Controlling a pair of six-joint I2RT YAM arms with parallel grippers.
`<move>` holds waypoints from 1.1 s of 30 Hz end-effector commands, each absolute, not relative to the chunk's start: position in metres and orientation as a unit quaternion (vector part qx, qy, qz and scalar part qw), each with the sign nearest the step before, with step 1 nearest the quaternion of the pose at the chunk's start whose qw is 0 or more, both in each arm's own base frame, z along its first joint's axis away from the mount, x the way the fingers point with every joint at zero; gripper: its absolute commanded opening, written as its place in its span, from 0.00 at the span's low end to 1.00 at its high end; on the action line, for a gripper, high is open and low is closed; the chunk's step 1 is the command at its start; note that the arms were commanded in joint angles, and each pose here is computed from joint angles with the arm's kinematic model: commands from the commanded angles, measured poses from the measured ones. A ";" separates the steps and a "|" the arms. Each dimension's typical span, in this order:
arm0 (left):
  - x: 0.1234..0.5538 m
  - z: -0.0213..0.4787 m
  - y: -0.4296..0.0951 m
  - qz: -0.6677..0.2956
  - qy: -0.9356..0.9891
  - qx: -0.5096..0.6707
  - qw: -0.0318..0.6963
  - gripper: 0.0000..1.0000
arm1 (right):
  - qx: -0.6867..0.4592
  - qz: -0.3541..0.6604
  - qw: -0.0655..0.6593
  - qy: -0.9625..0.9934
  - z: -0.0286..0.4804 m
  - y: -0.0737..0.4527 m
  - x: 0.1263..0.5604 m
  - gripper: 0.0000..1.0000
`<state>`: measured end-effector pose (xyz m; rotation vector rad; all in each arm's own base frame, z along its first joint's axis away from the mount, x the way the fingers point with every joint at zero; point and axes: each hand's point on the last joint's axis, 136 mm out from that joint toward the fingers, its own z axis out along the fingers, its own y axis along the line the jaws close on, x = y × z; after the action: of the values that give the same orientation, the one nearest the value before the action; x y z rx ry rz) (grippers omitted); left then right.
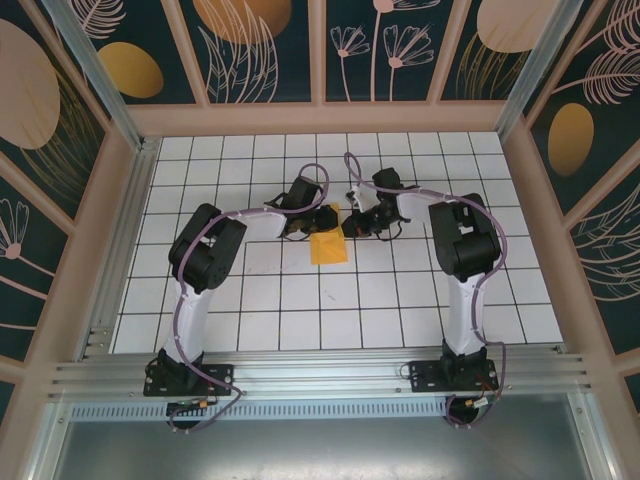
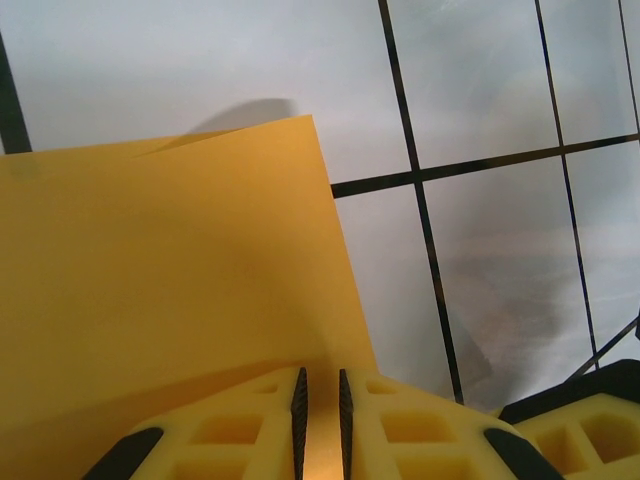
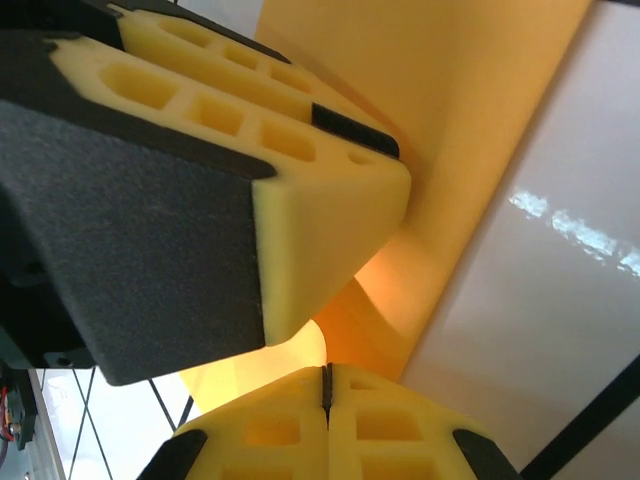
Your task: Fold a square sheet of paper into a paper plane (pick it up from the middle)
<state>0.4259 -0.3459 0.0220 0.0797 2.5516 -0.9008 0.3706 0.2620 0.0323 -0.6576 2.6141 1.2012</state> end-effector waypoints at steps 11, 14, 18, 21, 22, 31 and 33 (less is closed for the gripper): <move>0.431 0.015 -0.347 -0.311 0.925 0.047 0.212 0.20 | -0.233 0.415 0.083 0.875 0.024 0.265 0.372 0.02; 0.430 0.018 -0.347 -0.312 0.924 0.048 0.215 0.21 | -0.229 0.405 0.083 0.881 0.019 0.262 0.374 0.01; 0.433 0.022 -0.348 -0.312 0.923 0.053 0.220 0.22 | -0.229 0.406 0.087 0.880 0.023 0.262 0.376 0.01; 0.435 0.026 -0.347 -0.306 0.922 0.053 0.229 0.22 | -0.232 0.414 0.088 0.876 0.026 0.264 0.375 0.01; 0.437 0.030 -0.345 -0.306 0.921 0.052 0.236 0.22 | -0.233 0.415 0.086 0.875 0.025 0.265 0.374 0.01; 0.451 0.047 -0.324 -0.264 0.923 0.029 0.279 0.23 | -0.226 0.405 0.086 0.881 0.021 0.262 0.376 0.01; 0.449 0.043 -0.323 -0.262 0.925 0.029 0.273 0.23 | -0.227 0.404 0.087 0.882 0.023 0.262 0.376 0.01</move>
<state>0.4421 -0.3332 0.0259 0.0867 2.5200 -0.7561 0.3699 0.2628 0.0220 -0.6735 2.6303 1.2141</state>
